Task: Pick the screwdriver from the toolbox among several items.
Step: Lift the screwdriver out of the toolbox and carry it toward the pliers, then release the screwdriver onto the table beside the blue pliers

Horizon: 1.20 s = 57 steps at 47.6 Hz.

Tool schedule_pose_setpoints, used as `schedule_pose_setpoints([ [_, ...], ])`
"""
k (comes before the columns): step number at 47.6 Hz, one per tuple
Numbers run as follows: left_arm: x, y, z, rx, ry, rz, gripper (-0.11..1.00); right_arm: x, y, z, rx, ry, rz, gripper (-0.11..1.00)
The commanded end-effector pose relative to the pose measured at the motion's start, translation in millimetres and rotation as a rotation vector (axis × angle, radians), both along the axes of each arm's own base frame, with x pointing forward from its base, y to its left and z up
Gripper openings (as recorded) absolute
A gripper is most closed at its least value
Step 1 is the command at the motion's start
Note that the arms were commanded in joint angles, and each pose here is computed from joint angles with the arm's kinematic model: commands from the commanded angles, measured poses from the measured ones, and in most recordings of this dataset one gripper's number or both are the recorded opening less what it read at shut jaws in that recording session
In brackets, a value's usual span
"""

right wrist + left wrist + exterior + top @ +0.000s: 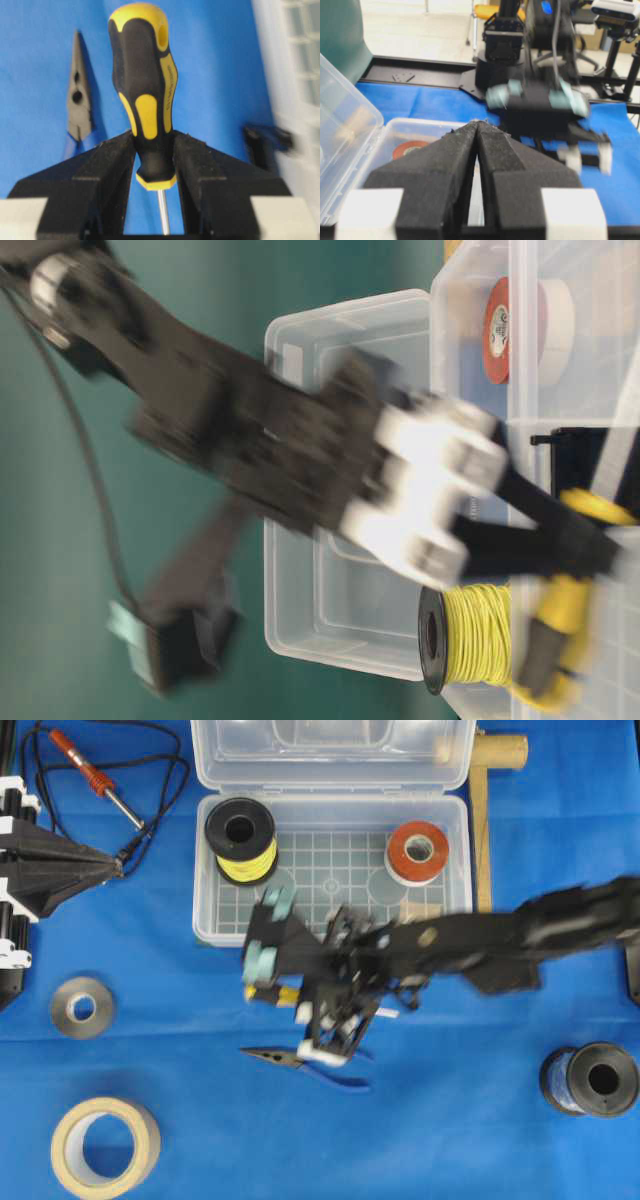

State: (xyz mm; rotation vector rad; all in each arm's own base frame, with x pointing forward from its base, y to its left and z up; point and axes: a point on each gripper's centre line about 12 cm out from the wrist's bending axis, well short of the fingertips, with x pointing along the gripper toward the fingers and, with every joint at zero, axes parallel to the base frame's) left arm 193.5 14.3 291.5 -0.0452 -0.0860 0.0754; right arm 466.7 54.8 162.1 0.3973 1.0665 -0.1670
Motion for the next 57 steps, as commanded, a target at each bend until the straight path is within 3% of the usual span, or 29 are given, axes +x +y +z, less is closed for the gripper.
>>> schedule_pose_setpoints([
  [1, 1, 1, 6, 0.001, -0.017, 0.004, 0.0, 14, 16, 7, -0.001, -0.042, 0.028, 0.25],
  [12, 0, 1, 5, 0.001, -0.009, 0.003, 0.0, 21, 15, -29, -0.025, 0.078, -0.01, 0.25],
  [29, 0, 1, 6, 0.0, -0.005, 0.003, 0.0, 17, 12, -25, -0.045, 0.113, -0.034, 0.26],
  [31, -1, 1, 6, 0.0, -0.006, 0.003, 0.0, 17, 13, -19, -0.043, 0.101, -0.031, 0.3],
  [38, -2, 0, 8, 0.001, -0.012, 0.003, 0.0, 10, 12, 15, -0.054, 0.049, -0.018, 0.71],
  [41, -2, 0, 8, 0.001, -0.014, 0.003, 0.0, 4, 12, 33, -0.068, 0.033, -0.01, 0.82],
  [47, -3, 0, 8, 0.001, -0.015, 0.003, 0.0, -18, 10, 78, -0.105, -0.011, 0.002, 0.75],
  [57, -3, 0, 9, 0.001, -0.015, 0.003, 0.0, -68, 5, 130, -0.158, -0.107, 0.028, 0.76],
])
